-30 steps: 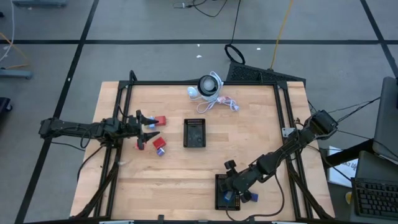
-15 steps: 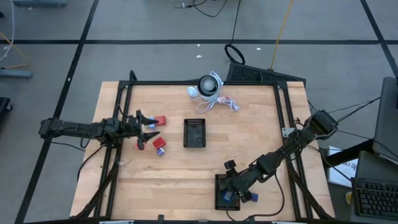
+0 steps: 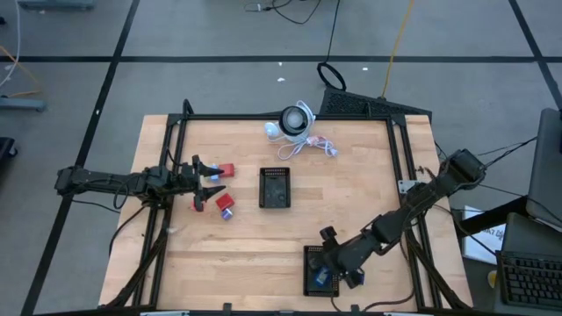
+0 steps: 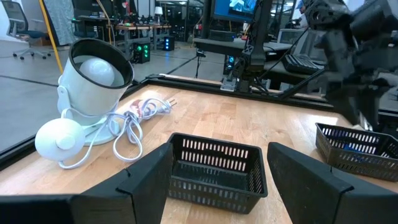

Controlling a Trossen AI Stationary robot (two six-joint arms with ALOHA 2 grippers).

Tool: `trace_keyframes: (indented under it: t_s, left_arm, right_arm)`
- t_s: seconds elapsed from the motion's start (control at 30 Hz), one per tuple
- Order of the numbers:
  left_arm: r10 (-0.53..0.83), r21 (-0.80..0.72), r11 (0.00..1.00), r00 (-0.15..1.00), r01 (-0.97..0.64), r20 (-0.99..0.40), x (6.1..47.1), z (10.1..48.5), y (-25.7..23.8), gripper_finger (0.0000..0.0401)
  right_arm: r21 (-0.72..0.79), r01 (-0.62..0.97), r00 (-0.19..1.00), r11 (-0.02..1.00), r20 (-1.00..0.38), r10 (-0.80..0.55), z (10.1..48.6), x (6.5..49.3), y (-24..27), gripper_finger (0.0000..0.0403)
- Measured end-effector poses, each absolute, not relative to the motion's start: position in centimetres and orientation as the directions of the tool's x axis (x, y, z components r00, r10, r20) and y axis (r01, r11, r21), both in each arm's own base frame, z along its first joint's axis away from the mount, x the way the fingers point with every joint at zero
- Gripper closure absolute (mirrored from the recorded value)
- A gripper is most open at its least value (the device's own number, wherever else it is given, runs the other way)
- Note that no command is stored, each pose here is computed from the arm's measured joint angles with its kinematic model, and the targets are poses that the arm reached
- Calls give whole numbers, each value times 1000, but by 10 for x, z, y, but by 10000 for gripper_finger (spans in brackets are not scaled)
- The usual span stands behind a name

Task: Pick & Place Office items
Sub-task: Put the dark blue digital timer into the bottom black basket

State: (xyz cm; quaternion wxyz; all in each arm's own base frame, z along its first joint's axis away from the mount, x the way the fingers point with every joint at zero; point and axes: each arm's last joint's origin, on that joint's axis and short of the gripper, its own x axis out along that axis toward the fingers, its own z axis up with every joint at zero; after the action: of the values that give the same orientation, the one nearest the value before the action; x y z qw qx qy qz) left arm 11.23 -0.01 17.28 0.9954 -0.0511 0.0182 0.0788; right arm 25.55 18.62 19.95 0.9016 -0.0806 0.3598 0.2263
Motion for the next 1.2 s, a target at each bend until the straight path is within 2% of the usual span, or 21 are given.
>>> trace_keyframes:
  t_s: [0.43, 0.73, 1.2]
  left_arm:
    - [155, -99, 982, 987, -158, -45, 112, 173, 0, 134]
    - [155, -99, 982, 987, -159, -44, 112, 173, 0, 135]
    - [155, -99, 982, 987, -159, -44, 112, 173, 0, 134]
  right_arm:
    - [89, -561, 651, 823, -567, 506, 252, 207, 202, 191]
    - [223, -547, 644, 807, -504, 575, 280, 179, 197, 191]
    - [282, -594, 642, 753, -398, 655, 289, 141, 175, 193]
